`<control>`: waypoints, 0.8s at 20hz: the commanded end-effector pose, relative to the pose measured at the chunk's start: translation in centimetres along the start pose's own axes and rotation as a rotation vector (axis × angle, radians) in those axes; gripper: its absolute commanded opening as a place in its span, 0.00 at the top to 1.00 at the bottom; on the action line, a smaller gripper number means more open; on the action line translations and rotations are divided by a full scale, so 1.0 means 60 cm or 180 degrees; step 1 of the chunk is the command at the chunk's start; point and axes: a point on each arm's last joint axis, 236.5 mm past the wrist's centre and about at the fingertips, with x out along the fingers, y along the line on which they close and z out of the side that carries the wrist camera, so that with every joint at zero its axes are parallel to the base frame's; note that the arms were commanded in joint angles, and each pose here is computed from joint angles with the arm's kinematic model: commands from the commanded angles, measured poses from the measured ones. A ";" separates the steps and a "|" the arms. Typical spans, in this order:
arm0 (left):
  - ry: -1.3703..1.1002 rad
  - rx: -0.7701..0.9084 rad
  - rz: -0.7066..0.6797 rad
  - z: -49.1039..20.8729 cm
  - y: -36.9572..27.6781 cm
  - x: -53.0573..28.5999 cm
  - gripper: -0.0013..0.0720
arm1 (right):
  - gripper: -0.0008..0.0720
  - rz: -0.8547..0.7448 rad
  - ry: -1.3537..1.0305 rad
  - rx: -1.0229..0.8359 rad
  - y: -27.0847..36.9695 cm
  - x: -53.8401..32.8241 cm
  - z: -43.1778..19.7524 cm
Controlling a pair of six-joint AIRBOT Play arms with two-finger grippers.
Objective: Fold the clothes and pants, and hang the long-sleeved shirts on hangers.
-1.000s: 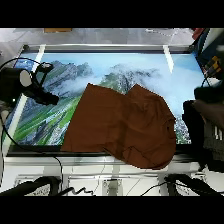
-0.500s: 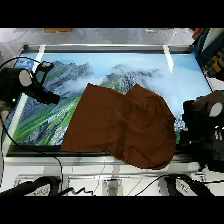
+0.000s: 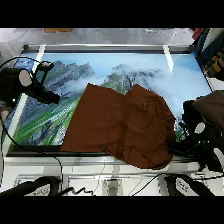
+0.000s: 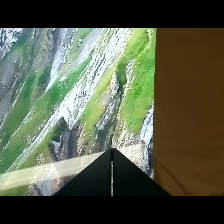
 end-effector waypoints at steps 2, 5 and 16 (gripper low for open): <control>-0.0001 -0.0002 0.0001 0.000 0.001 0.000 0.97 | 0.57 -0.0040 0.0013 0.0211 -0.008 0.026 -0.001; -0.0003 -0.0005 -0.0011 0.001 -0.001 0.000 0.97 | 0.97 0.0166 -0.0085 0.0198 0.018 0.019 0.014; -0.0084 0.0021 0.0004 0.012 -0.003 0.000 0.94 | 0.98 0.0669 -0.2446 -0.0805 0.248 -0.255 0.269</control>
